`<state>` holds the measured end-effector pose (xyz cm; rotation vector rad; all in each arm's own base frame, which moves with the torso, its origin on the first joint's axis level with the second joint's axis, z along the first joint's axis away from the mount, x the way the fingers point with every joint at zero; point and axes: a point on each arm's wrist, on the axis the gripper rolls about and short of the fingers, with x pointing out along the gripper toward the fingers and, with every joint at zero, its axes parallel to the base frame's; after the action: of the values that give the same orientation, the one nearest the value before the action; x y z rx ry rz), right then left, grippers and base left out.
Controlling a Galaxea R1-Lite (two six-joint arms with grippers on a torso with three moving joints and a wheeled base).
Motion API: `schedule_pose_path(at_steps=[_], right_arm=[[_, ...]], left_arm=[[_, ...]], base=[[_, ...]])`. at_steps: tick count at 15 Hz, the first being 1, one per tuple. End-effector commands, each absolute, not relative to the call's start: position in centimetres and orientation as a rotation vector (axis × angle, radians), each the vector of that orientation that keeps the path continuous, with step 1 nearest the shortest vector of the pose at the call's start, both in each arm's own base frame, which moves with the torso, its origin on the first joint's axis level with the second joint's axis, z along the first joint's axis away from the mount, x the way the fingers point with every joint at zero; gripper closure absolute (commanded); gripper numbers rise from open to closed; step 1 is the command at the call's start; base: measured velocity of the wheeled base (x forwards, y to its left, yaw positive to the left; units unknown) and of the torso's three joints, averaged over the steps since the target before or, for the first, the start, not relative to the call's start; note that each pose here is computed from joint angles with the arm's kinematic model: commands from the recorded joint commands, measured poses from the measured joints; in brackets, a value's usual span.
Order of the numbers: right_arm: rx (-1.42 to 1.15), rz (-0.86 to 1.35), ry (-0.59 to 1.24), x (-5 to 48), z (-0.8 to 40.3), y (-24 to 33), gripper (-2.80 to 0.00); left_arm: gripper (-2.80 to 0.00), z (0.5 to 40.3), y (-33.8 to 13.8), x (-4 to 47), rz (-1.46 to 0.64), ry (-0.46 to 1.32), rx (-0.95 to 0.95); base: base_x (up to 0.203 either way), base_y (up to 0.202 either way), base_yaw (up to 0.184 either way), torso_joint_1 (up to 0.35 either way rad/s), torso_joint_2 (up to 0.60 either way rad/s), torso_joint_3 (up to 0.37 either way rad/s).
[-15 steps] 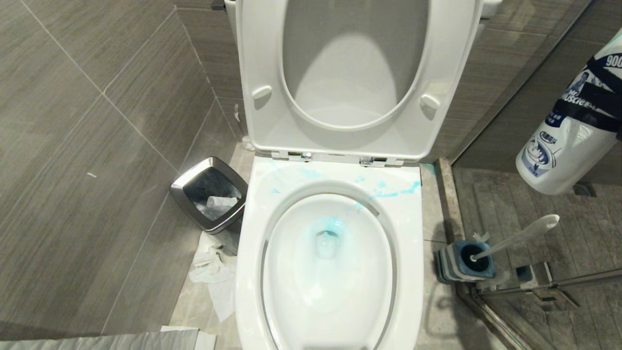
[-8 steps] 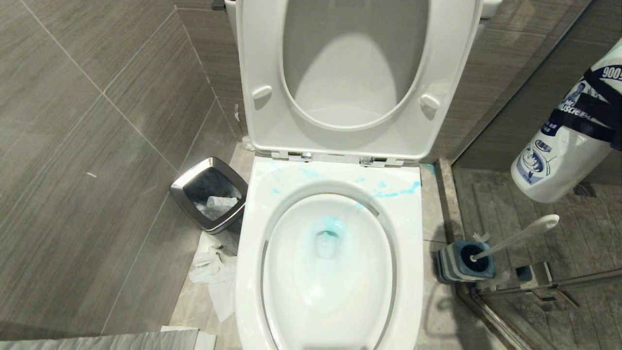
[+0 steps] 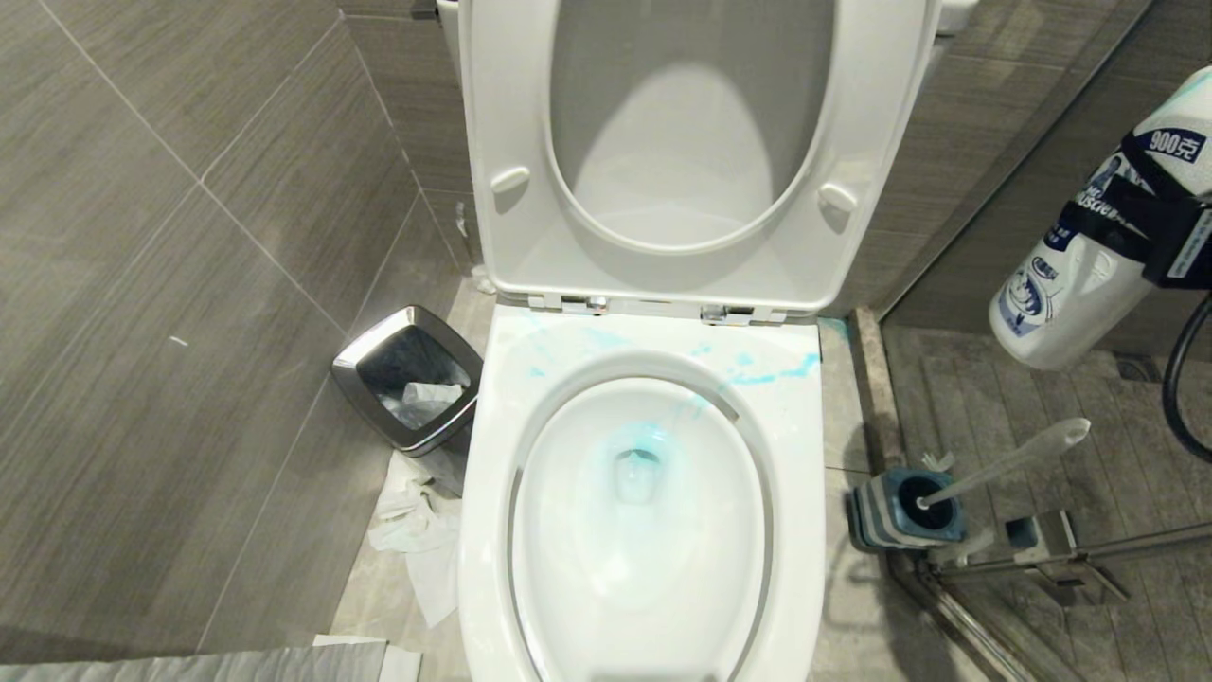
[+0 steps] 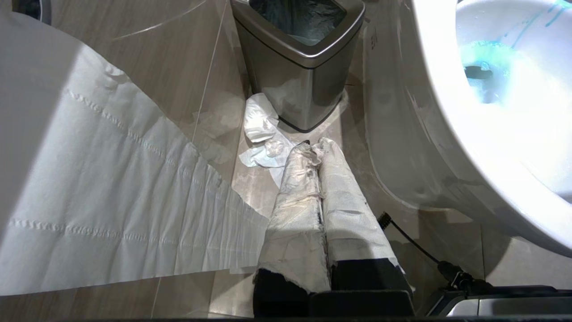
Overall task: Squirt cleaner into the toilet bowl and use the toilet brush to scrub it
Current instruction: Place the cleaning agent on the floor
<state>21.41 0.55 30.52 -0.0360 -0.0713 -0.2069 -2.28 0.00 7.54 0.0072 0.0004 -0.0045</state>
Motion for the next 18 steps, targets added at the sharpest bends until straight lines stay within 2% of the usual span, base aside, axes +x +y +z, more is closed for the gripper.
schedule_pose_path(at_steps=[1,10,18], right_arm=[[-0.040,-0.235,-0.046,22.4,30.0,0.0,0.00],[-0.039,-0.284,-0.023,25.3,27.8,-1.3,0.00],[-0.066,-0.283,-0.035,30.9,22.4,-1.5,0.00]], left_arm=[[0.00,7.5,0.0,-2.3,-0.005,0.002,0.008],[0.00,7.5,0.0,-2.3,-0.005,0.002,0.008],[0.00,7.5,0.0,-2.3,-0.005,0.003,0.008]], base=[[0.000,0.000,0.000,0.000,0.00,0.000],[0.000,0.000,0.000,0.000,0.00,0.000],[0.000,0.000,0.000,0.000,0.00,0.000]])
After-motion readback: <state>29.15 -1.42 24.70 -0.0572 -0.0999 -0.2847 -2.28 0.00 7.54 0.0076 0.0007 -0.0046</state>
